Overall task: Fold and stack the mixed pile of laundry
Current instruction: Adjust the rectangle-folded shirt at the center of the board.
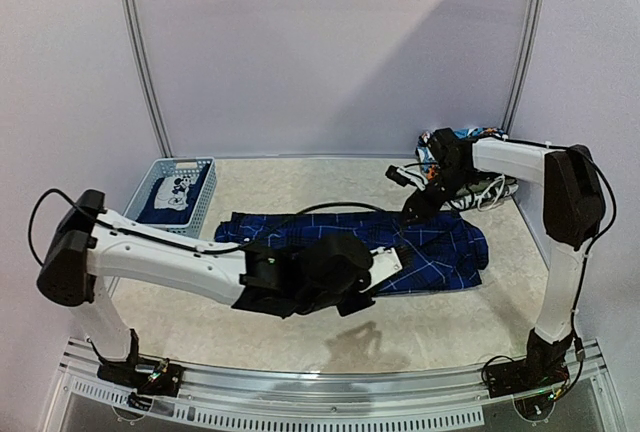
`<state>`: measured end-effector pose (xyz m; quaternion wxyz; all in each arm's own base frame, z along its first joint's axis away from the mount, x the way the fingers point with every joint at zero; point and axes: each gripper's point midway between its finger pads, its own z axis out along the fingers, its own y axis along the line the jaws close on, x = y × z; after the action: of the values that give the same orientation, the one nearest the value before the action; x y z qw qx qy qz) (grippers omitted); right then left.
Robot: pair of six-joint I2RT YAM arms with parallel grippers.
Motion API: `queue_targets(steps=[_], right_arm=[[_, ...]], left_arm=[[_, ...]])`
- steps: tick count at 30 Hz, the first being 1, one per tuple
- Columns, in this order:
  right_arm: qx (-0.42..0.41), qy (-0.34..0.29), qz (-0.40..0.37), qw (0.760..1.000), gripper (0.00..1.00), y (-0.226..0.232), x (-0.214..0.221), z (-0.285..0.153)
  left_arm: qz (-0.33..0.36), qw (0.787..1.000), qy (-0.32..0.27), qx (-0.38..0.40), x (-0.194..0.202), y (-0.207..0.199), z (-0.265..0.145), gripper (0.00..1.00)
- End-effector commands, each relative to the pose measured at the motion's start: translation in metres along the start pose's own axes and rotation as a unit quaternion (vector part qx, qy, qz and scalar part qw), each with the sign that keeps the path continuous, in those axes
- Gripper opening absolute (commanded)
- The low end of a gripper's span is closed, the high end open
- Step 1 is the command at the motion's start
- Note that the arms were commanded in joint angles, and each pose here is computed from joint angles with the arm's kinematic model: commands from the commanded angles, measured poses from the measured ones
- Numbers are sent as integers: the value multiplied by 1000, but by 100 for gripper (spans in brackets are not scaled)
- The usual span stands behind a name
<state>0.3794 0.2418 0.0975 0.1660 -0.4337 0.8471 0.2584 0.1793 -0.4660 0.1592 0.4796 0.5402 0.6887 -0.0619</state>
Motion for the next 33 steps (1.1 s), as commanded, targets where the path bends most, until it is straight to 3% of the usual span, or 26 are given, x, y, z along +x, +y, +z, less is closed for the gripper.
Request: queue_targets(steps=[1, 7, 13, 24, 33], right_arm=[[7, -26, 56, 998, 54, 3, -5, -29], [22, -47, 67, 996, 58, 18, 18, -69], [43, -84, 75, 993, 61, 19, 32, -101], [44, -101, 97, 989, 61, 4, 38, -110], [37, -98, 105, 989, 61, 1, 42, -108]], left_arm=[[101, 992, 76, 20, 16, -5, 29, 34], [20, 986, 144, 78, 33, 12, 70, 37], [-11, 973, 200, 112, 59, 14, 103, 39], [-57, 971, 169, 159, 37, -7, 138, 40], [-61, 966, 187, 165, 46, -17, 155, 36]])
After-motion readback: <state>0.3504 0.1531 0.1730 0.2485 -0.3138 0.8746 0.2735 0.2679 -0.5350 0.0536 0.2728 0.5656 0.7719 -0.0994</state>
